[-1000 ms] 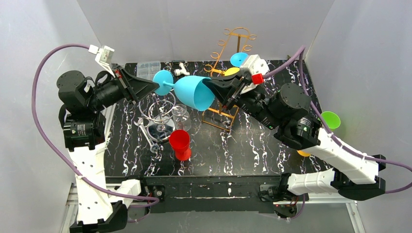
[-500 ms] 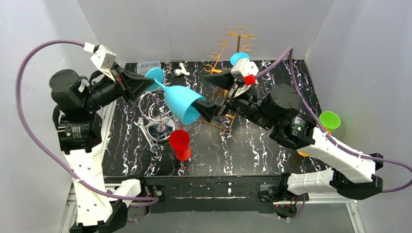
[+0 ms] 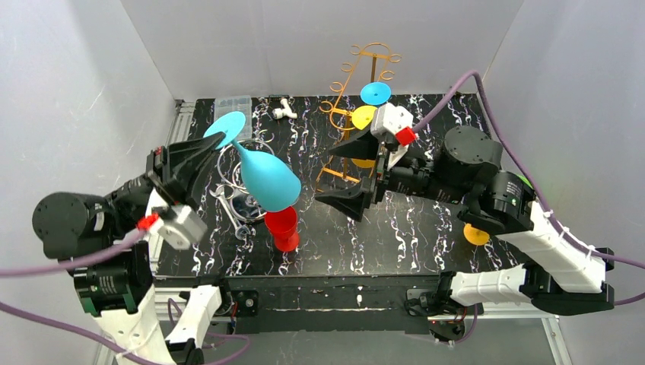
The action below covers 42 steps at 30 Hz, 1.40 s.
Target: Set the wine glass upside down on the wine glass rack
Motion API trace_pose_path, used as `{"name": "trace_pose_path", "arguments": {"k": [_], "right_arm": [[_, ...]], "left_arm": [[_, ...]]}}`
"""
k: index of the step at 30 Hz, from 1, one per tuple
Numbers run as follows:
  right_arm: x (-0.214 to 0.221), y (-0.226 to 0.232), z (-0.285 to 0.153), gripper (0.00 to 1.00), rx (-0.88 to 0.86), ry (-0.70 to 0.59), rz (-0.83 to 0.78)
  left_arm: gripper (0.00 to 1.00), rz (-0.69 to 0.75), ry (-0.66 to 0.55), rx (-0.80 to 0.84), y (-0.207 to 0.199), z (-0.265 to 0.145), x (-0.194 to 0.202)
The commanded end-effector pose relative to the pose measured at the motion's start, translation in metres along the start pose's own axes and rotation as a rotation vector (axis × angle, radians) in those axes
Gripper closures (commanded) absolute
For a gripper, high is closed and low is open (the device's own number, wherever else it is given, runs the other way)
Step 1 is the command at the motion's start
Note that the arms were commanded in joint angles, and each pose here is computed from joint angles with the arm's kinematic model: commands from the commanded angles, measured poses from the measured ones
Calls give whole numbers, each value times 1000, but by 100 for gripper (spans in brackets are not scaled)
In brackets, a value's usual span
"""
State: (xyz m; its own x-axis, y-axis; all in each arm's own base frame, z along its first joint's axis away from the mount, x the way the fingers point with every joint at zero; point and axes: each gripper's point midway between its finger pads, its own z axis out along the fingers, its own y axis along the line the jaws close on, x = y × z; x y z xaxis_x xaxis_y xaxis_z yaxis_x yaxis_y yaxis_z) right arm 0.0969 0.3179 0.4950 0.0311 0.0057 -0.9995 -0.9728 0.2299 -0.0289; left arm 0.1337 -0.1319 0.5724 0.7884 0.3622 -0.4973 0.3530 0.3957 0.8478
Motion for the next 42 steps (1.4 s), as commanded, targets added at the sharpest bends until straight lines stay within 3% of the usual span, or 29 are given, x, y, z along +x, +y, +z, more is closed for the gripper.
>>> {"name": "trace_pose_path", "arguments": {"k": [1, 7, 15, 21, 31, 36, 39, 42], "right_arm": [[-26, 25, 19, 2, -149, -75, 50], [-40, 43, 63, 2, -281, -175, 100], [-57, 61, 84, 2, -408, -263, 164], [-34, 63, 103, 2, -430, -229, 231], [13, 63, 129, 2, -427, -69, 262], [-2, 56, 125, 2, -387, -118, 238], [-18, 52, 119, 7, -363, -174, 207], [-26, 45, 110, 8, -317, -206, 185]], "left_arm": [[100, 328, -74, 23, 2, -2, -22], [100, 373, -85, 8, -1, -8, -35], [100, 384, -90, 15, -10, -11, -36], [100, 397, -81, 8, -9, -11, -35], [100, 408, -71, 2, -5, -11, -33], [100, 413, -73, 0, -7, -12, -35], [100, 397, -61, -11, -4, -12, -34], [47, 359, -50, -25, -1, -12, -32]]}}
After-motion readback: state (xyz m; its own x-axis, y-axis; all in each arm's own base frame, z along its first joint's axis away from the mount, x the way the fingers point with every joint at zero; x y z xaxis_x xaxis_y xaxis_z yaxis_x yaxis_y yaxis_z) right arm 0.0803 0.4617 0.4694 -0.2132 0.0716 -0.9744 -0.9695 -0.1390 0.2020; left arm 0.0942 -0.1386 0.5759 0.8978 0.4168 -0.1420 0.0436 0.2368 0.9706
